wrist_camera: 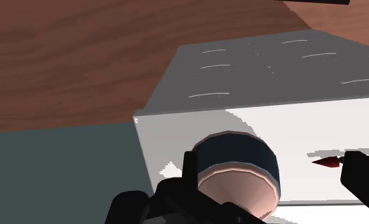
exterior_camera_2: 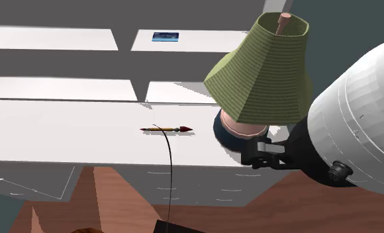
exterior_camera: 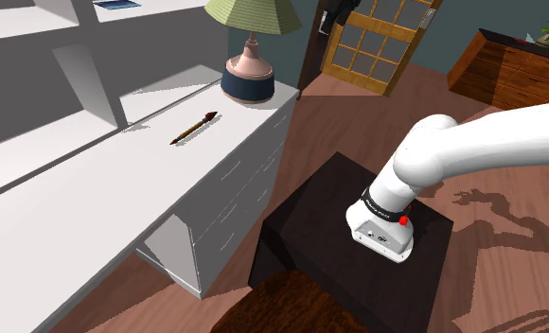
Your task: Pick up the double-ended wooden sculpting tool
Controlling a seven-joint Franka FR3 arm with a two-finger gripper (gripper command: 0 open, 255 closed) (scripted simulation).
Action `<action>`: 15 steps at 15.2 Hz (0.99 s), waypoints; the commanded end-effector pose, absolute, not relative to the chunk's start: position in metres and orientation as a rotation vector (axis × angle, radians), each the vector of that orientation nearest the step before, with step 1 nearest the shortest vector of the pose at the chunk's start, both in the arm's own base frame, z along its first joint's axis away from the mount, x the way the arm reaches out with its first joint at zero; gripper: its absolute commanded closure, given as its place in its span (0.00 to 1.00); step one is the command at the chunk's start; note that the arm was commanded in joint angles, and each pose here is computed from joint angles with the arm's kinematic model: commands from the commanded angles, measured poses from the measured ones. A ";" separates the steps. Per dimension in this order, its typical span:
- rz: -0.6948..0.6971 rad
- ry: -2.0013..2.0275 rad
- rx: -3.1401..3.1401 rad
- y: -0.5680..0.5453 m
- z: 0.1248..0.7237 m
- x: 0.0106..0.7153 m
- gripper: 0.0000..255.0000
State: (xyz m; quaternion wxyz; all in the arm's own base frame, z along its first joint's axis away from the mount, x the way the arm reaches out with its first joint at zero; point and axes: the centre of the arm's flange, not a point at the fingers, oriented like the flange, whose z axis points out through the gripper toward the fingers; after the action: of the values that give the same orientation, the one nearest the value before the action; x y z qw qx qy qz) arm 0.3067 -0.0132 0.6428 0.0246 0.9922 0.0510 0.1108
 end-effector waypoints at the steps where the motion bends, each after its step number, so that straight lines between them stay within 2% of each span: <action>1: 0.343 0.158 3.069 -0.013 0.643 0.307 0.00; 15: 0.251 -0.821 3.043 0.129 0.536 0.343 0.00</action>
State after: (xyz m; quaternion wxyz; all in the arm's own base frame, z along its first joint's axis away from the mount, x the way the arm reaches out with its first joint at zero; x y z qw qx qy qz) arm 0.3379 0.1224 0.5453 -0.0069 0.9688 -0.2340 0.0821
